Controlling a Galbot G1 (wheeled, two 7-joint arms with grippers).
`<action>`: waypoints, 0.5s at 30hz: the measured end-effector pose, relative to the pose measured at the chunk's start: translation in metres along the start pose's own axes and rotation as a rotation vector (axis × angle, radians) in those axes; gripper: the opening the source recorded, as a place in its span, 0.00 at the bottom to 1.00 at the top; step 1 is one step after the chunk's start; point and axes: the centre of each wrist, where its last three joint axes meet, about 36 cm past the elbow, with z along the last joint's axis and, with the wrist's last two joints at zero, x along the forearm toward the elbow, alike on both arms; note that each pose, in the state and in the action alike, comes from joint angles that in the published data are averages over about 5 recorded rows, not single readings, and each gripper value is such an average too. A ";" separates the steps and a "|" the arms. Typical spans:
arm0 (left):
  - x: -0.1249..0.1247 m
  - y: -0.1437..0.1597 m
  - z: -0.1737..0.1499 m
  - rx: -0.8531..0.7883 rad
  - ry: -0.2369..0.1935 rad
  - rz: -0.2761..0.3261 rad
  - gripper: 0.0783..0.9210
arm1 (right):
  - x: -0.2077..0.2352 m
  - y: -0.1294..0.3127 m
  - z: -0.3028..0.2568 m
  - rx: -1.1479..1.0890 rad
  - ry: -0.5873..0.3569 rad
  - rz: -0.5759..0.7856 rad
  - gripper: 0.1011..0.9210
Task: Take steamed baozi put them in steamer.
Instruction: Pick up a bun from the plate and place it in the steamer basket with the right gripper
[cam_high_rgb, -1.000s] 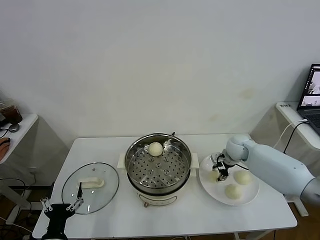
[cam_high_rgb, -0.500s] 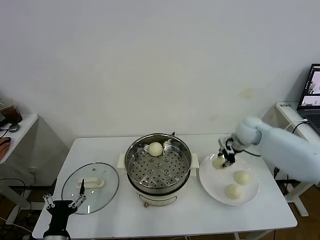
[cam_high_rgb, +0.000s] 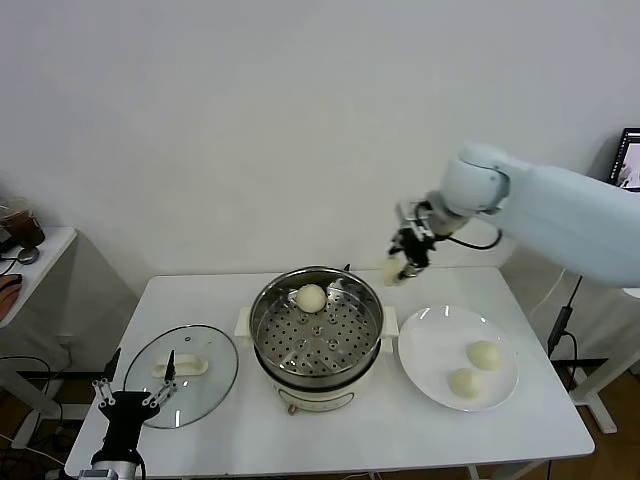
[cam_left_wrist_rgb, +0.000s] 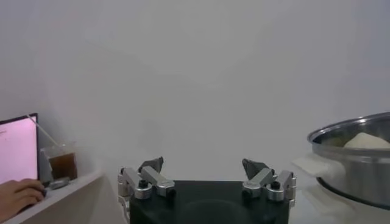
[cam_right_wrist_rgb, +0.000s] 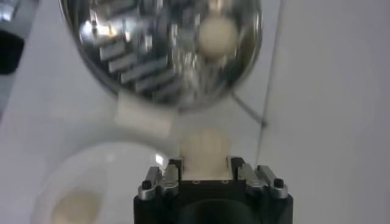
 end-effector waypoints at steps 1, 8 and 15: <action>0.000 0.000 0.000 -0.001 0.000 -0.002 0.88 | -0.005 -0.001 -0.011 -0.001 -0.003 -0.004 0.47; 0.000 0.004 -0.002 -0.005 -0.005 -0.019 0.88 | -0.049 -0.007 -0.076 -0.017 -0.006 -0.031 0.47; -0.001 0.005 -0.003 -0.003 -0.009 -0.027 0.88 | -0.093 -0.009 -0.117 -0.036 0.007 -0.056 0.47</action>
